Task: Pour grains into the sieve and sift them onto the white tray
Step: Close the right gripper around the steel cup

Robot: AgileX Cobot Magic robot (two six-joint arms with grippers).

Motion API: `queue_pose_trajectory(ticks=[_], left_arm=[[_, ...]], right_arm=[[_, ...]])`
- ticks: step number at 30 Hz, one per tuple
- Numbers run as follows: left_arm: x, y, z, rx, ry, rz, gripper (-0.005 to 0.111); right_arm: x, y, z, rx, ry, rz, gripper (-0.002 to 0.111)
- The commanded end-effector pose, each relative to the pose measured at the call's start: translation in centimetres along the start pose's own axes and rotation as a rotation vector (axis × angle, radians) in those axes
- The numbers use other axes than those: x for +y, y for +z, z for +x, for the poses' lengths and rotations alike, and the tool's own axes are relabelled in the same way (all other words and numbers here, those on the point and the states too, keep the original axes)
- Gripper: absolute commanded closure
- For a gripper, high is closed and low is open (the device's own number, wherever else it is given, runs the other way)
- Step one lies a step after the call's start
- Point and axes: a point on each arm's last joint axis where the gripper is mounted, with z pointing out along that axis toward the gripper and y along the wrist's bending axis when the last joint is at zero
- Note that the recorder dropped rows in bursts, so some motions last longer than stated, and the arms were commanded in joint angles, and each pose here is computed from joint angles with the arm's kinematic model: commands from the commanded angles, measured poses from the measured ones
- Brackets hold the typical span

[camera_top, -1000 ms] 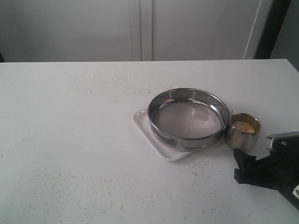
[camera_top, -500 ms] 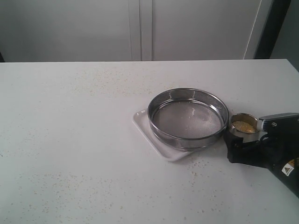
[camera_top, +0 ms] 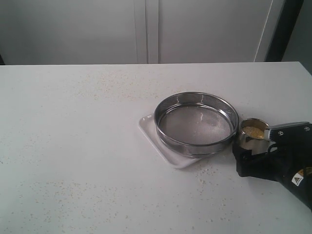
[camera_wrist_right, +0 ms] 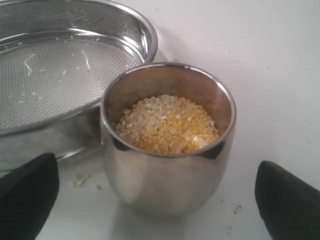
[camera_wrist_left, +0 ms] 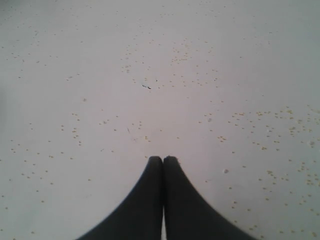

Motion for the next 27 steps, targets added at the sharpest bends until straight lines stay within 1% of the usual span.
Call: queue_pose_trajectory(ticks=[1,5,9,12,16,27], left_arm=[[0.0,0.1,0.4,0.021,0.000,0.003,0.107],[0.0,0.1,0.4,0.021,0.000,0.003,0.107],[0.0,0.1,0.4,0.021,0.000,0.003,0.107],[0.0,0.1,0.4,0.021,0.000,0.003,0.107],[0.0,0.1,0.4,0.021,0.000,0.003,0.107],[0.0,0.1,0.4,0.021,0.000,0.003,0.107]], right_arm=[[0.1,0.9,0.8,0.004,-0.015,-0.005,0.003],[0.0,1.3,1.4,-0.032,-0.009,0.002,0.003],[0.0,1.5,2.1,0.000,-0.007,0.004,0.003],[-0.3,1.6,2.3,0.010,0.003,0.030,0.003],[-0.7,2.0,2.0,-0.008,0.021,0.080,0.003],[-0.8,3.1,0.9,-0.060,0.021,0.079,0.003]])
